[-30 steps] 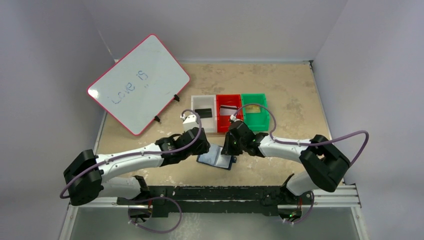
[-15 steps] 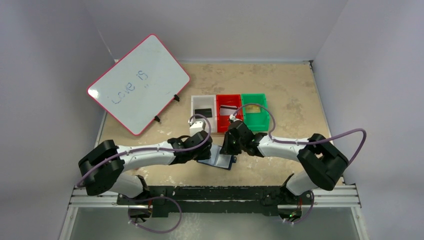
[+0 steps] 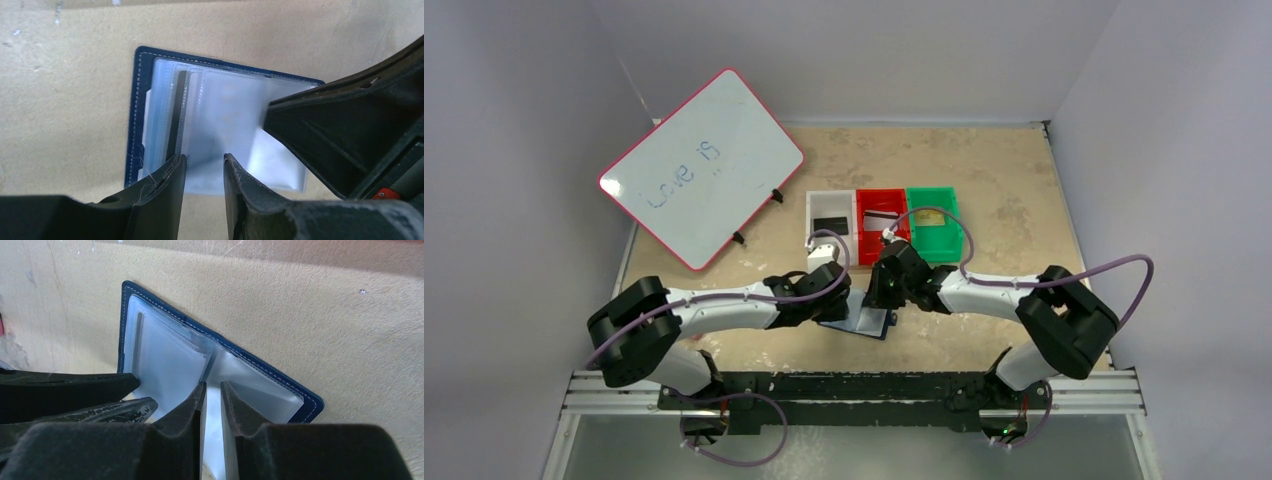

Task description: Take the credit cards out of the card holder

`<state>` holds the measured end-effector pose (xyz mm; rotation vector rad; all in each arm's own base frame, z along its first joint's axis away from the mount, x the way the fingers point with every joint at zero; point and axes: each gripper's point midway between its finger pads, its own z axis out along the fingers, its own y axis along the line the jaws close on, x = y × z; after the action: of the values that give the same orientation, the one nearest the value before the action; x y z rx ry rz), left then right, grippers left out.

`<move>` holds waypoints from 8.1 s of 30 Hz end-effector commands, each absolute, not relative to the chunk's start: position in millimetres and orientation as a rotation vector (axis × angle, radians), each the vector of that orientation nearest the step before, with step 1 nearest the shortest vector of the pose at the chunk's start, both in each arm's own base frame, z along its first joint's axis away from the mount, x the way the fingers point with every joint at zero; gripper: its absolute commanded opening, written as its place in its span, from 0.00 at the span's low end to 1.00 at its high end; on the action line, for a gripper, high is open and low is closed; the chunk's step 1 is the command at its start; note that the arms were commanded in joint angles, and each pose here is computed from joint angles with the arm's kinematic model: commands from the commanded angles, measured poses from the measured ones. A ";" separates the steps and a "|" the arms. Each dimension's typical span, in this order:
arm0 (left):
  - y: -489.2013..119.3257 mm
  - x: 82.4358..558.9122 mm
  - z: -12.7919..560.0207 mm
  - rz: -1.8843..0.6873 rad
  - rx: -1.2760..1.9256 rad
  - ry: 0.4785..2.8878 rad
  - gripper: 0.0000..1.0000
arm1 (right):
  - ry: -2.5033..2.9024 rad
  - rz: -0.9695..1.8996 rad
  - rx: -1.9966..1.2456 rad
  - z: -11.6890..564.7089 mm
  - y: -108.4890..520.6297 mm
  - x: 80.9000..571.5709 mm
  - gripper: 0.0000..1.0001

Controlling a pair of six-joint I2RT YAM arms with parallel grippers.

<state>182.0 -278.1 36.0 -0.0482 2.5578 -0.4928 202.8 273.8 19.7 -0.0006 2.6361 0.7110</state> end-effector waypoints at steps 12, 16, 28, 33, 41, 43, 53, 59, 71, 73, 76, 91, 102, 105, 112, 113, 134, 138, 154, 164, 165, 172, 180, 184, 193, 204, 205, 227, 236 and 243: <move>-324.4 180.4 62.5 -0.770 0.020 2.512 0.31 | 2.690 0.656 0.052 2.0 265.9 195.7 0.20; -329.6 179.8 65.9 -0.803 0.031 2.504 0.31 | 2.689 0.643 0.074 2.6 264.3 196.8 0.20; -354.1 174.4 75.7 -0.936 0.130 2.494 0.31 | 2.552 0.524 0.394 41.7 230.1 210.2 0.30; -364.6 166.8 63.5 -0.971 0.166 2.533 0.31 | 2.480 0.481 0.535 57.9 204.6 206.1 0.36; -372.0 157.8 47.2 -0.930 0.204 2.570 0.30 | 2.306 0.767 0.493 104.1 213.6 204.4 0.40; -371.4 156.1 47.5 -0.922 0.211 2.569 0.29 | 2.300 0.822 0.465 107.8 221.6 203.7 0.36; -368.8 152.5 53.1 -0.927 0.221 2.559 0.28 | 2.384 0.996 0.282 101.4 275.1 206.1 0.24; -364.7 150.7 57.1 -0.922 0.221 2.551 0.28 | 2.530 0.919 0.250 62.7 281.2 200.5 0.20; -307.5 179.5 93.3 -0.642 0.111 2.410 0.28 | 2.594 0.829 0.277 22.5 269.7 194.4 0.17; -295.2 186.6 89.2 -0.544 0.095 2.422 0.28 | 2.579 0.814 0.276 27.1 269.6 198.7 0.17; -279.9 196.3 79.5 -0.443 0.063 2.457 0.28 | 2.544 0.825 0.237 39.7 272.8 204.4 0.17; -274.5 201.6 60.4 -0.459 -0.030 2.513 0.28 | 2.437 1.127 0.075 75.3 310.8 200.5 0.27; -279.0 198.0 56.9 -0.483 0.005 2.535 0.29 | 2.537 1.106 0.143 38.6 303.7 187.7 0.25; -283.2 195.0 52.0 -0.497 0.023 2.558 0.29 | 2.541 1.119 0.180 35.6 302.3 185.6 0.25; -287.3 192.6 47.8 -0.523 0.027 2.570 0.29 | 2.488 1.199 0.290 35.9 297.9 181.2 0.31; -287.4 192.8 48.2 -0.523 0.028 2.569 0.29 | 2.486 1.226 0.303 36.0 298.2 178.4 0.31; -276.6 180.4 19.2 -0.473 0.045 2.626 0.26 | 2.456 1.309 0.414 37.3 299.9 187.8 0.19; -272.2 179.5 18.6 -0.451 0.034 2.625 0.26 | 2.481 1.296 0.473 28.8 295.2 186.6 0.20; -272.5 185.3 28.2 -0.448 0.002 2.593 0.24 | 2.491 1.307 0.463 21.6 298.2 186.2 0.01; -277.7 199.3 56.8 -0.471 -0.007 2.508 0.24 | 2.504 1.308 0.458 19.2 289.1 175.0 0.00; -281.7 199.8 60.2 -0.496 -0.007 2.499 0.25 | 2.497 1.318 0.454 20.6 288.7 174.2 0.00; -319.6 202.0 82.2 -0.689 0.087 2.462 0.27 | 2.524 1.313 0.402 18.3 289.8 171.7 0.00; -273.6 200.0 35.4 -0.368 0.013 2.551 0.21 | 2.540 1.273 0.449 11.9 279.6 174.4 0.00; -253.3 185.6 8.0 -0.299 0.006 2.605 0.18 | 2.542 1.265 0.455 11.7 273.4 175.0 0.00; -238.8 175.8 4.4 -0.220 0.016 2.603 0.16 | 2.542 1.216 0.466 19.5 267.8 177.9 0.00; -256.5 172.7 4.4 -0.310 0.048 2.622 0.16 | 2.479 1.198 0.475 36.6 262.8 185.1 0.20; -257.7 172.8 4.1 -0.311 0.050 2.626 0.16 | 2.483 1.198 0.472 36.4 264.7 186.8 0.23; -259.1 173.3 7.2 -0.291 0.057 2.622 0.13 | 2.445 1.244 0.556 27.1 267.1 191.3 0.00; -276.8 181.8 28.6 -0.387 0.041 2.573 0.13 | 2.441 1.246 0.561 27.3 259.3 183.0 0.00; -297.7 180.8 35.2 -0.499 0.090 2.572 0.11 | 2.380 1.321 0.553 40.2 262.8 184.2 0.09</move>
<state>189.2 -289.6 32.7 0.0275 2.5388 -0.4608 175.6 263.0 33.6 0.5334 2.4286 1.3156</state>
